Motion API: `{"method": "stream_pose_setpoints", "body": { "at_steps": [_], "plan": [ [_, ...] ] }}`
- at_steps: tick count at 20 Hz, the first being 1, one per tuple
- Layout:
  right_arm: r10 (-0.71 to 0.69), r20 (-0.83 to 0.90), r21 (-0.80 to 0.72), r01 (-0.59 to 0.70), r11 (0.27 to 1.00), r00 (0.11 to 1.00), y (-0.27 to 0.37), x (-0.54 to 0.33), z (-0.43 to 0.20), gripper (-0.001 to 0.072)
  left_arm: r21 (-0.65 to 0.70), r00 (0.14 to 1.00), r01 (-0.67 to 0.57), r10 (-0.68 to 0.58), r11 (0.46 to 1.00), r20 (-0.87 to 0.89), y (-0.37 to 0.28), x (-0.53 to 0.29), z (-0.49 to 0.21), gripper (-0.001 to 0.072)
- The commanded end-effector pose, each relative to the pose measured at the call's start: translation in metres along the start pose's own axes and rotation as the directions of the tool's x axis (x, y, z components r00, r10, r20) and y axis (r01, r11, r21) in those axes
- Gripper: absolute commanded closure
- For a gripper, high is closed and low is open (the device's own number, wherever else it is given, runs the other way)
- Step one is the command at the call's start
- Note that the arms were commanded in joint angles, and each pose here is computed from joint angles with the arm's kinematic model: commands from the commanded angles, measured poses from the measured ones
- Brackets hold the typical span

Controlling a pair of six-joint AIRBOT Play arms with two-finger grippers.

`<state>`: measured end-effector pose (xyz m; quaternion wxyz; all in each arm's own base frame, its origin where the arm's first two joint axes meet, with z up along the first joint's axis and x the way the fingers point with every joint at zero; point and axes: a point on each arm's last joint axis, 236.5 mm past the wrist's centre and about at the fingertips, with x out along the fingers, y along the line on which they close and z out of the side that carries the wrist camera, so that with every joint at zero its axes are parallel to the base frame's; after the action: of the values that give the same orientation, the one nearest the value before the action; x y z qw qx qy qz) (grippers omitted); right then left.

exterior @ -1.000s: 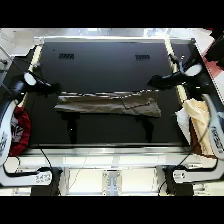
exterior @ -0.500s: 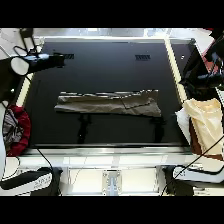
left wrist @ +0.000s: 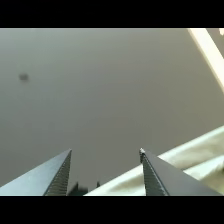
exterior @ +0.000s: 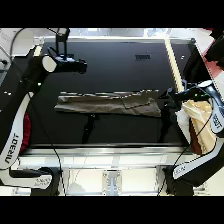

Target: Fold the shirts.

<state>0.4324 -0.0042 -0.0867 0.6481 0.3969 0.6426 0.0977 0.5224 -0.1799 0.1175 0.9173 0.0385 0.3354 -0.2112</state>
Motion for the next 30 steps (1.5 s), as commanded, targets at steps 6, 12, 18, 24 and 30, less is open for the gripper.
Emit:
{"method": "stream_pose_setpoints", "body": {
  "at_steps": [6,12,18,24,30],
  "plan": [
    [0.005,-0.033,-0.106,-0.008,0.994,0.999,0.028,0.062,0.003,0.0045,0.012,0.992,0.043,-0.041,0.999,-0.117,-0.019,0.037,-0.038,0.0203],
    [0.185,-0.171,-0.269,-0.227,0.936,0.968,0.112,0.033,-0.031,0.0696,-0.009,0.962,0.064,-0.064,0.998,-0.265,-0.02,0.063,-0.088,0.0291],
    [0.203,-0.121,-0.521,-0.236,0.82,0.972,0.219,-0.011,-0.051,0.0698,-0.133,0.911,0.14,-0.18,0.981,-0.37,-0.049,0.097,-0.136,0.0701],
    [0.232,-0.133,-0.651,-0.261,0.713,0.964,0.323,-0.007,-0.103,0.0698,-0.142,0.849,0.21,-0.253,0.967,-0.464,-0.103,0.125,-0.185,0.0701],
    [0.235,-0.203,-0.693,-0.309,0.651,0.951,0.372,0.015,-0.162,0.0699,-0.129,0.854,0.216,-0.251,0.968,-0.456,-0.106,0.121,-0.179,0.0701]
  ]
}}
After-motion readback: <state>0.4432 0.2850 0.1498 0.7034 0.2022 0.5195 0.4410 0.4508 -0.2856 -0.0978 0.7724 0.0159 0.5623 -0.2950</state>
